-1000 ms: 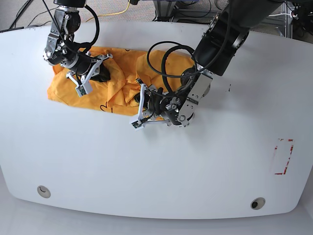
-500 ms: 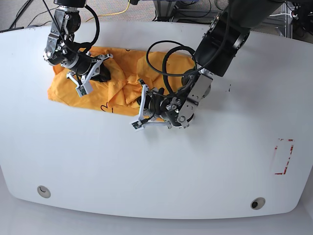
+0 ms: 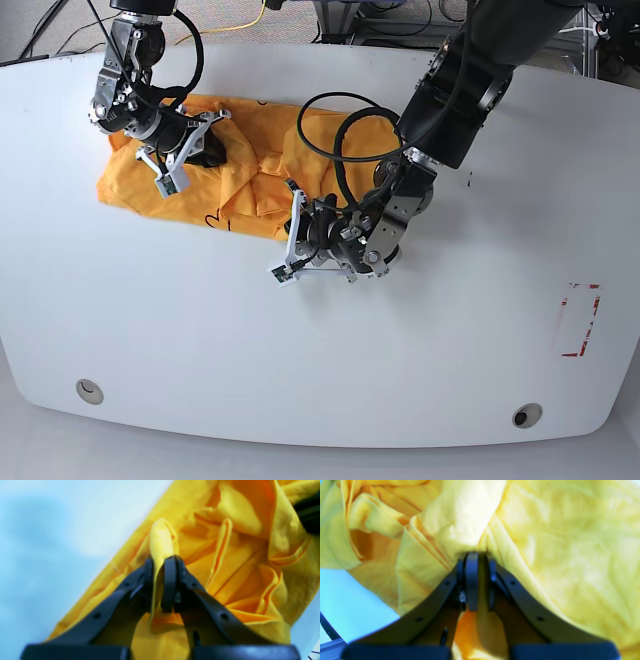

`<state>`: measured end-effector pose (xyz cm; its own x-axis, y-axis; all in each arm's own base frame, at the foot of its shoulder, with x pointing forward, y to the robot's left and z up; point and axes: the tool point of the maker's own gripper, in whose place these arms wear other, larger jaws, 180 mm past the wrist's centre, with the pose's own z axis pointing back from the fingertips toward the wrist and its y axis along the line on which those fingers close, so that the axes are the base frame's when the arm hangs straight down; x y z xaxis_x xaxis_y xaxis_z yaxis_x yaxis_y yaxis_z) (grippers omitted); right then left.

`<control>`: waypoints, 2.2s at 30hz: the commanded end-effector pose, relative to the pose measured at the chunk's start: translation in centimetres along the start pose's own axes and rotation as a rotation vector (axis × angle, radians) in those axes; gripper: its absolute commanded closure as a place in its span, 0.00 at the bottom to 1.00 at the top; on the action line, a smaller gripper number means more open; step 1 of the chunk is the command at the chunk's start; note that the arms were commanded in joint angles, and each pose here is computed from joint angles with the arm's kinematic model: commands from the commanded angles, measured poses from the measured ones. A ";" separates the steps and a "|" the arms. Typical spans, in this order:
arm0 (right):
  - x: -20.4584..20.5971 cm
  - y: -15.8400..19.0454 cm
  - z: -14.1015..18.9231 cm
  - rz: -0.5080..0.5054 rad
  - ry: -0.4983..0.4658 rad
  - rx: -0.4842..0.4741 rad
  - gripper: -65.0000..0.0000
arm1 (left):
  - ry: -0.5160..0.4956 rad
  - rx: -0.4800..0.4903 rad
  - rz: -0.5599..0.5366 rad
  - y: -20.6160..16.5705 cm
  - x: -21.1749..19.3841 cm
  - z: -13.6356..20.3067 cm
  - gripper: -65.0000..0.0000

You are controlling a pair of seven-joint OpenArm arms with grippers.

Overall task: Layout the t-shirt on the table in an organized manner, then fold the t-shirt properly
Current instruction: 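Grasp the folded end with the left gripper and pull it away from the right gripper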

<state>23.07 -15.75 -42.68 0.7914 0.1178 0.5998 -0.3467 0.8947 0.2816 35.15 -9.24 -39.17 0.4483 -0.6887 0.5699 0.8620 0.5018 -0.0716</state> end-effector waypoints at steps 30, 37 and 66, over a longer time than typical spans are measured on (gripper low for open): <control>-0.5 -0.6 0.5 0.028 0.046 -0.034 0.92 | -0.121 0.020 0.019 0.5 5.1 0.6 0.94; -0.4 -0.5 0.6 0.032 0.043 -0.034 0.92 | -0.120 0.015 0.023 0.4 5.1 0.6 0.78; -0.4 -0.5 0.6 0.030 0.040 -0.031 0.92 | -0.394 -0.155 0.267 3.4 2.3 9.8 0.54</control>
<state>22.94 -15.79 -42.52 0.7918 0.1370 0.5952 -0.3545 0.8966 0.2653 36.49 -3.88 -31.54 0.5876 -0.3095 0.7476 0.7543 0.5439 -0.3677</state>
